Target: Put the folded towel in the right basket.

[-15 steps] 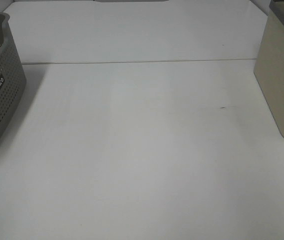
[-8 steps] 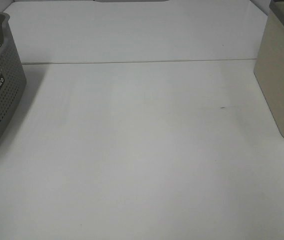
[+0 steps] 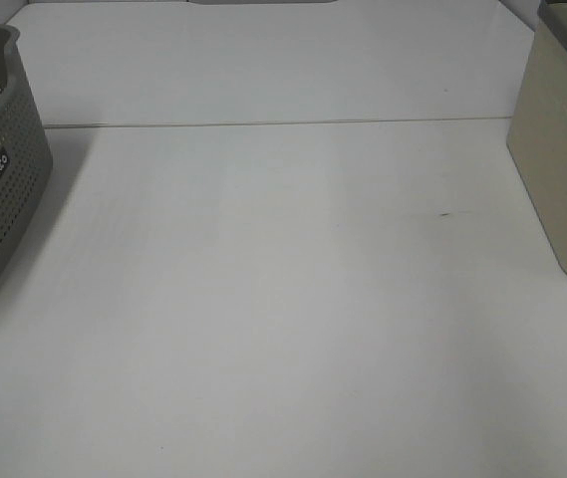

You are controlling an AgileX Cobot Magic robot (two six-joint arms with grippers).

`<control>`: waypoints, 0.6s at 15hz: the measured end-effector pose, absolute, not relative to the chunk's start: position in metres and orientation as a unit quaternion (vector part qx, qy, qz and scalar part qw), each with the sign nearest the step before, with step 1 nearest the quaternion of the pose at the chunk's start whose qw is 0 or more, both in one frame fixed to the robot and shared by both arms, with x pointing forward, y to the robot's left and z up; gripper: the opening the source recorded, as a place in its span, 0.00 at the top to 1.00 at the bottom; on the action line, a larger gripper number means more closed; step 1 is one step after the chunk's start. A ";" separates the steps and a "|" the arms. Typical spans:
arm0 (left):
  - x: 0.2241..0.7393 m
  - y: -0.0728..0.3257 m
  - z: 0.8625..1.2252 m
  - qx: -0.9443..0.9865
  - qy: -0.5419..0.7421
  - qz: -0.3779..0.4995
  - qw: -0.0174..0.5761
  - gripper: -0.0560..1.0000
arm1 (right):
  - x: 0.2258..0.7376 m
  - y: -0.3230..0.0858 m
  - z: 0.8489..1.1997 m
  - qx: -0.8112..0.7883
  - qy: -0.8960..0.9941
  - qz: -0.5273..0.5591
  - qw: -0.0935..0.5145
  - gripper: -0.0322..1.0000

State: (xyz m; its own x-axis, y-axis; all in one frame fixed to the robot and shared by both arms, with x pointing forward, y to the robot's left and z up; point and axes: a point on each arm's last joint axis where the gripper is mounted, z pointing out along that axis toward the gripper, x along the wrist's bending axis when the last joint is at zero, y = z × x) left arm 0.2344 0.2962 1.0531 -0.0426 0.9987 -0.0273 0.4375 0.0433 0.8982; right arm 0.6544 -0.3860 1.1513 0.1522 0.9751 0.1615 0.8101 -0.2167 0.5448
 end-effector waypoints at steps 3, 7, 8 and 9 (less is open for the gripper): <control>0.234 0.296 1.053 0.582 0.617 0.375 0.374 0.03 | 0.651 -0.324 1.154 0.702 0.652 0.241 0.157 0.03; 0.234 0.296 1.053 0.582 0.617 0.375 0.374 0.03 | 0.586 -0.321 1.142 0.717 0.655 0.194 0.141 0.03; 0.234 0.296 1.053 0.582 0.617 0.375 0.374 0.03 | 0.558 -0.319 1.147 0.714 0.651 0.203 0.155 0.03; 0.234 0.296 1.053 0.582 0.617 0.375 0.374 0.03 | 0.531 -0.317 1.151 0.710 0.646 0.219 0.173 0.03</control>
State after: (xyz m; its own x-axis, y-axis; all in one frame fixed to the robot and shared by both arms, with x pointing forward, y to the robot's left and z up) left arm 0.2344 0.2965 1.0531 -0.0443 0.9987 -0.0249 0.4376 0.0418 0.8982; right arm 0.5309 -0.3169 1.1514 0.0688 0.9938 0.0876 0.8418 -0.1050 0.5295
